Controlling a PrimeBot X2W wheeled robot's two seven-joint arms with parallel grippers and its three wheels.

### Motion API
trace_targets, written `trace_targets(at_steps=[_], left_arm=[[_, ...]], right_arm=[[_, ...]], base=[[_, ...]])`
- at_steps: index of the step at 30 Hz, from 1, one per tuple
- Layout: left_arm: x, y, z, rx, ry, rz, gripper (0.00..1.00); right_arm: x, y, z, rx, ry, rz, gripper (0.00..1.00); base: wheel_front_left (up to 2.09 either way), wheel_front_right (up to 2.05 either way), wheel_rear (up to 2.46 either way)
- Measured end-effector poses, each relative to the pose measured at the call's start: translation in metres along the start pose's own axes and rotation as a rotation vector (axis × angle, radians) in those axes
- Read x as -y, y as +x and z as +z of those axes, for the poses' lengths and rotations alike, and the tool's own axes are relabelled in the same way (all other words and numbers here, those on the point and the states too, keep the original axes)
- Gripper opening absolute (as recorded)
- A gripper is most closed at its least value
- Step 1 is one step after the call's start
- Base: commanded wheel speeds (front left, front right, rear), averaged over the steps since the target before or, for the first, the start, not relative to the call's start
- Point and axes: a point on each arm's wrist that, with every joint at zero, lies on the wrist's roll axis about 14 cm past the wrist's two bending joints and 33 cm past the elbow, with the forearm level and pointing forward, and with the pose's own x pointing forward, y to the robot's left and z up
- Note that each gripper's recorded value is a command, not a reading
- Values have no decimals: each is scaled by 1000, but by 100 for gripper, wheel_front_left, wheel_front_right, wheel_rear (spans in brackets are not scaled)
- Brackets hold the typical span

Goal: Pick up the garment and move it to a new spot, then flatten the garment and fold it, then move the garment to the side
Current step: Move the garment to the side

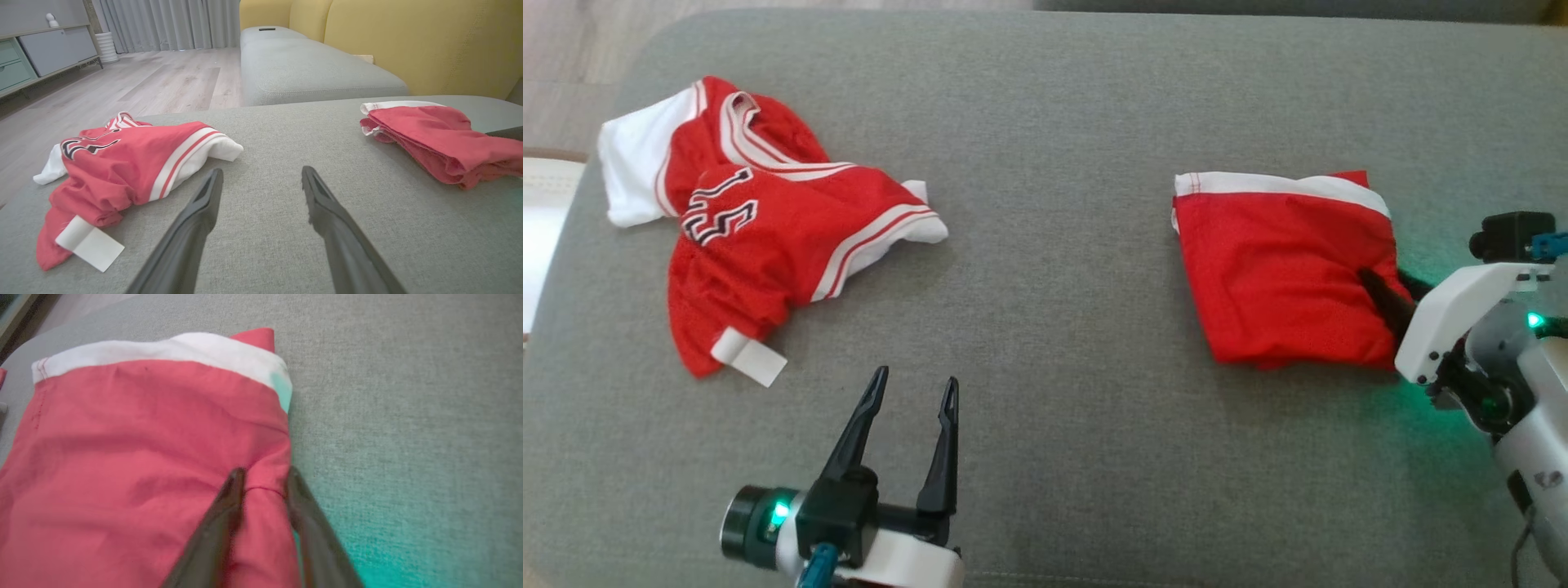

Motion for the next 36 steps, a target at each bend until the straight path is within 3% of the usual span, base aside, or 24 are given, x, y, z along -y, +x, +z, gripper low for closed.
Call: trace_targets(at_steps=[5, 17, 26, 35, 36], left_arm=[[10, 8, -1, 0, -7, -35, 100], [67, 75, 24, 126, -29, -245, 100], [111, 123, 40, 223, -189, -380, 100], [122, 141, 22, 206, -228, -405, 100], [121, 142, 22, 208, -226, -403, 100]], right_arm=[[18, -7, 3, 44, -25, -36, 0], [154, -50, 48, 124, -210, -359, 0], [248, -84, 62, 91, -347, -594, 0], [282, -91, 74, 74, -426, -678, 0], [283, -91, 78, 83, -424, -683, 10]], base=[[0, 0, 0], [0, 0, 0], [0, 0, 0], [0, 0, 0], [0, 0, 0]])
